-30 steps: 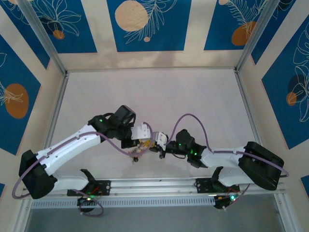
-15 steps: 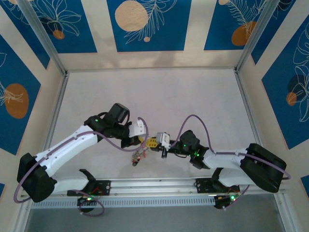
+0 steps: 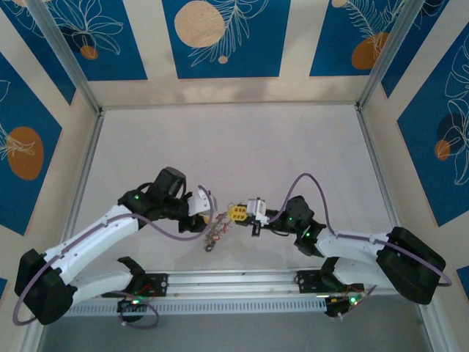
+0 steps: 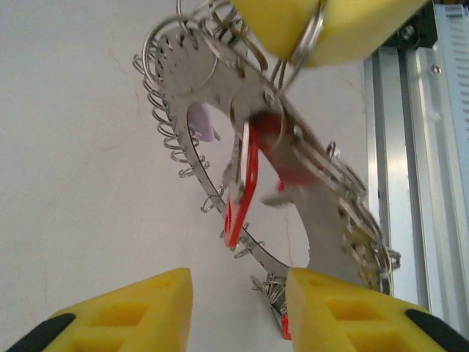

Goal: Put the keys on the keyring

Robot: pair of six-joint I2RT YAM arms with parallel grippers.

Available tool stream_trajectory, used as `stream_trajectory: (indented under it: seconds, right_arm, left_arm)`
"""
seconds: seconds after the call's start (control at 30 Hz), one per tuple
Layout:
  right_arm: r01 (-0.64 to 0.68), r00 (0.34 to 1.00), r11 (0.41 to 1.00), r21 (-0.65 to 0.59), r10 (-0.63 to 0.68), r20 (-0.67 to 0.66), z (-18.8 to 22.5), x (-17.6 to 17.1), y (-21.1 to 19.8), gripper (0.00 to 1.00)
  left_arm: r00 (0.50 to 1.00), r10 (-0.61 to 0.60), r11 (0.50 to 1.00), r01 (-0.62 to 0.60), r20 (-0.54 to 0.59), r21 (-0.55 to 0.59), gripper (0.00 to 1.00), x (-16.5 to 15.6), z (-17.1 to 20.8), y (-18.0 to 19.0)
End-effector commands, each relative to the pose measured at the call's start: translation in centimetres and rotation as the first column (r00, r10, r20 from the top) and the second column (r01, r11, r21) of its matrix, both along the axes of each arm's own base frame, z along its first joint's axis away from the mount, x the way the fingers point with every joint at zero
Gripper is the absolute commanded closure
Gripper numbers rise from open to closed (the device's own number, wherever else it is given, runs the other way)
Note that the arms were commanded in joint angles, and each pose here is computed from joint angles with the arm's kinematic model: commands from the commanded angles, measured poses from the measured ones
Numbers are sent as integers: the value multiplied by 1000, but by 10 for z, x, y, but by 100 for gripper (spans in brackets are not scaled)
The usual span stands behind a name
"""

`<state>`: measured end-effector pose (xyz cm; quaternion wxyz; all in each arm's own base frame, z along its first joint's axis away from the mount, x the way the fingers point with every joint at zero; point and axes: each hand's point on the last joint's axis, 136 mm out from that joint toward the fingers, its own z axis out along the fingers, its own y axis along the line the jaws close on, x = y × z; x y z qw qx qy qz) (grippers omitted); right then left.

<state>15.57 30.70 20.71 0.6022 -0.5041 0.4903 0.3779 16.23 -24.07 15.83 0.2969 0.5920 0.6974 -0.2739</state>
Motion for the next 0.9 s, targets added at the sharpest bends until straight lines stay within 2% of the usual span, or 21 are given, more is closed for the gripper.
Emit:
stream_trajectory:
  seconds: [0.0, 0.1, 0.27, 0.47, 0.6, 0.87]
  right_arm:
    - [-55, 996, 996, 66, 50, 68, 24, -7, -8, 100]
    - [-114, 991, 992, 57, 109, 80, 27, -12, -13, 100]
    - [-191, 978, 981, 32, 187, 95, 29, -18, -23, 100]
    - [-218, 970, 976, -26, 220, 105, 26, -18, -29, 100]
    - [-245, 965, 967, -61, 250, 81, 24, -19, -26, 100]
    - [-184, 979, 979, -86, 190, 77, 20, 0, -14, 100]
  left_arm:
    - [999, 28, 992, -25, 20, -120, 57, 5, 15, -9]
    - [998, 37, 979, -27, 45, -200, 52, 7, 27, -15]
    - [995, 49, 946, -19, 83, -323, 50, 9, 39, -25]
    - [988, 69, 901, -3, 138, -433, 41, 5, 50, -27]
    - [986, 118, 898, -54, 120, -436, 38, 10, 39, -25]
    - [991, 91, 890, -38, 96, -455, 39, 5, 28, -43]
